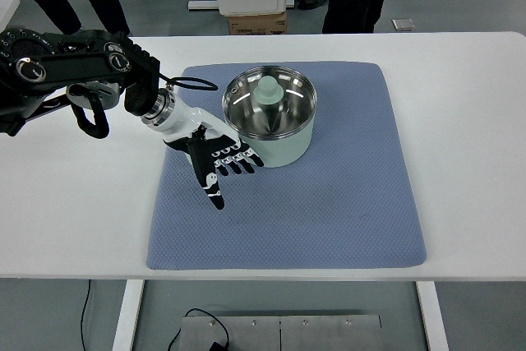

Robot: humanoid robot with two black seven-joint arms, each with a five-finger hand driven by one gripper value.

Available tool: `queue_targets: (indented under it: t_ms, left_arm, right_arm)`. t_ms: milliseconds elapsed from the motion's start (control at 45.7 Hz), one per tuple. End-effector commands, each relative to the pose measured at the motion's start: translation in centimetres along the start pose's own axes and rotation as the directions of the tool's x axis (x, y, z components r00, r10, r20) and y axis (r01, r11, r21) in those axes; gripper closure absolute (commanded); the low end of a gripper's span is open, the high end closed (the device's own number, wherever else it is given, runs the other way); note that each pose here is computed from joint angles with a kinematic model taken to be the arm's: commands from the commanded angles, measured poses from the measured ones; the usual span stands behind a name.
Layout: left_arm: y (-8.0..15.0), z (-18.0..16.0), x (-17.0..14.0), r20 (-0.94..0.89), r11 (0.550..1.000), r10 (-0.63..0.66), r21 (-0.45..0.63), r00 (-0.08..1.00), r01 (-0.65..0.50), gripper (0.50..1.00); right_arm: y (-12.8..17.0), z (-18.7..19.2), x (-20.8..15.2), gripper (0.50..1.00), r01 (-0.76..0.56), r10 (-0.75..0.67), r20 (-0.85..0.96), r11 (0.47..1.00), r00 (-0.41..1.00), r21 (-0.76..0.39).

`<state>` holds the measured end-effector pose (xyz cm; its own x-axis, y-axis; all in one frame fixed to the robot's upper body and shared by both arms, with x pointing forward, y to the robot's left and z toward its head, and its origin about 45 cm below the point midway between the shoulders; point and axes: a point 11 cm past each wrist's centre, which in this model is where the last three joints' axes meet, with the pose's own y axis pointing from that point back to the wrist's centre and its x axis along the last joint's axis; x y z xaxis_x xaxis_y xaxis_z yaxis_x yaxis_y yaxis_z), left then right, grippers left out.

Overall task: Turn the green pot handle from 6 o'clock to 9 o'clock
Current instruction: 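Sweep the left hand along the pot, turning the handle toward the left arm, then lift the left hand away from the saucepan and withdraw it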

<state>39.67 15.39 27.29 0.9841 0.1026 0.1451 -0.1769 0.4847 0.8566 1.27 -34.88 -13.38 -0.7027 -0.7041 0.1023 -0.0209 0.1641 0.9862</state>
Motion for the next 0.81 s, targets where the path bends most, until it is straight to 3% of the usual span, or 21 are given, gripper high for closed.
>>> queue_targets:
  t_ms: [0,788]
  left_arm:
    - [0.5,-0.6,0.4,-0.006,1.000,0.015,0.008,1.000,-0.015,0.500]
    - [3.9,-5.2,5.0,-0.016,0.975,0.189,0.120,0.982,-0.186,0.500]
  right_arm:
    - [0.0,0.0,0.0,0.500,0.000,0.000,0.000,1.000,1.000,0.000]
    - [0.0,0.0,0.0,0.500,0.000,0.000,0.000,1.000,1.000,0.000]
